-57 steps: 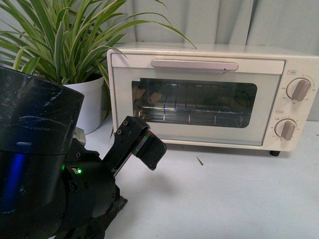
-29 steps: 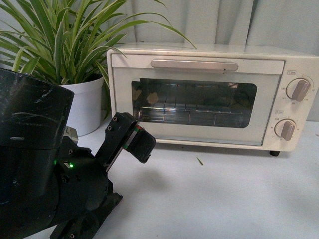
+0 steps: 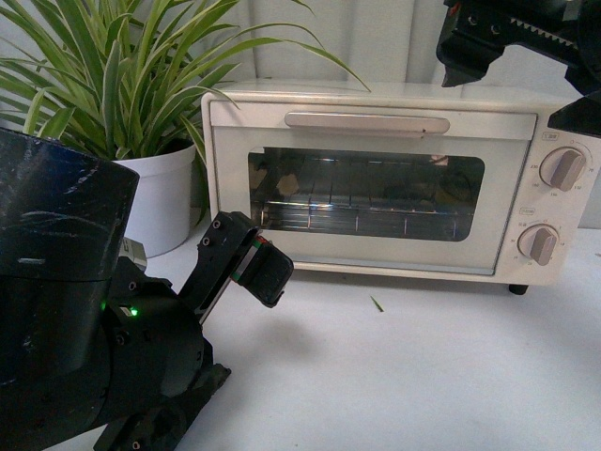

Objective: Open oven

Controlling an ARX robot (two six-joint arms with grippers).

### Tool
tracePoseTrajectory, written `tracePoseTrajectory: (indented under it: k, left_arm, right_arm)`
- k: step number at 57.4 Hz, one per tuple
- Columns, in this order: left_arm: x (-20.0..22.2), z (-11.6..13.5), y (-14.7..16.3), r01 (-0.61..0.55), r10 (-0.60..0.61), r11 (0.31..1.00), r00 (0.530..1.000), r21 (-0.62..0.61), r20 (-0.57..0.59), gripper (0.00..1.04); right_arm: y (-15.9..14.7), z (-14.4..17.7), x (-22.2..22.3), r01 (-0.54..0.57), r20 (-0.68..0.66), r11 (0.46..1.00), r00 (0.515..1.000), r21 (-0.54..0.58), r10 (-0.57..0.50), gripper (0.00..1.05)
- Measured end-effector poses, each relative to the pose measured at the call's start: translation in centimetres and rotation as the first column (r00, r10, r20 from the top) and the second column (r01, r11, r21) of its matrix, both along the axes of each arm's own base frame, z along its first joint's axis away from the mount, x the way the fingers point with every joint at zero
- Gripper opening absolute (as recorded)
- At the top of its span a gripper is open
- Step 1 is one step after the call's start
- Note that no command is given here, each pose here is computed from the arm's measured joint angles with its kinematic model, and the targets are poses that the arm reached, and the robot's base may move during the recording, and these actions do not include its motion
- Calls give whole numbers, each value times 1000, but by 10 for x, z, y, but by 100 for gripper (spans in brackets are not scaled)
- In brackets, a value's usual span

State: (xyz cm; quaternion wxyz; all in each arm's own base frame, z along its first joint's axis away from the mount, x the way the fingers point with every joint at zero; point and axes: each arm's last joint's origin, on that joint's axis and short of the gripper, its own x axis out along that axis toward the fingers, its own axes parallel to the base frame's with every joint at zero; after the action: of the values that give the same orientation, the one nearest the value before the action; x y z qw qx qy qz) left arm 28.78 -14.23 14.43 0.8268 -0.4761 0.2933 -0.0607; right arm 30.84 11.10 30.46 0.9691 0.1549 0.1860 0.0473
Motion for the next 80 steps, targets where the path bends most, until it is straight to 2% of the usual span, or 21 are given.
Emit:
tracePoseTrajectory:
  k: [15,52,68,80]
  left_arm:
    - [0,1,2,-3,3,1000,1000,-1,1,98]
    - [0,2,5,-12,12,1000,1000,4,-4,98]
    - [0,2,5,-12,12,1000,1000,4,-4,98]
    - [-1,2,4,-10,10,1000,1000,4,-4,98]
  right_arm:
    - [10,1,16,46,-46,999,998,28,-45,95]
    - [12,-9,38,129,-93,992,987,9,-128,95]
    - [11,-12,42,122,-127,992,984,-17,-123,95]
    - [13,-12,42,72,-148,996,986,-58,-80,95]
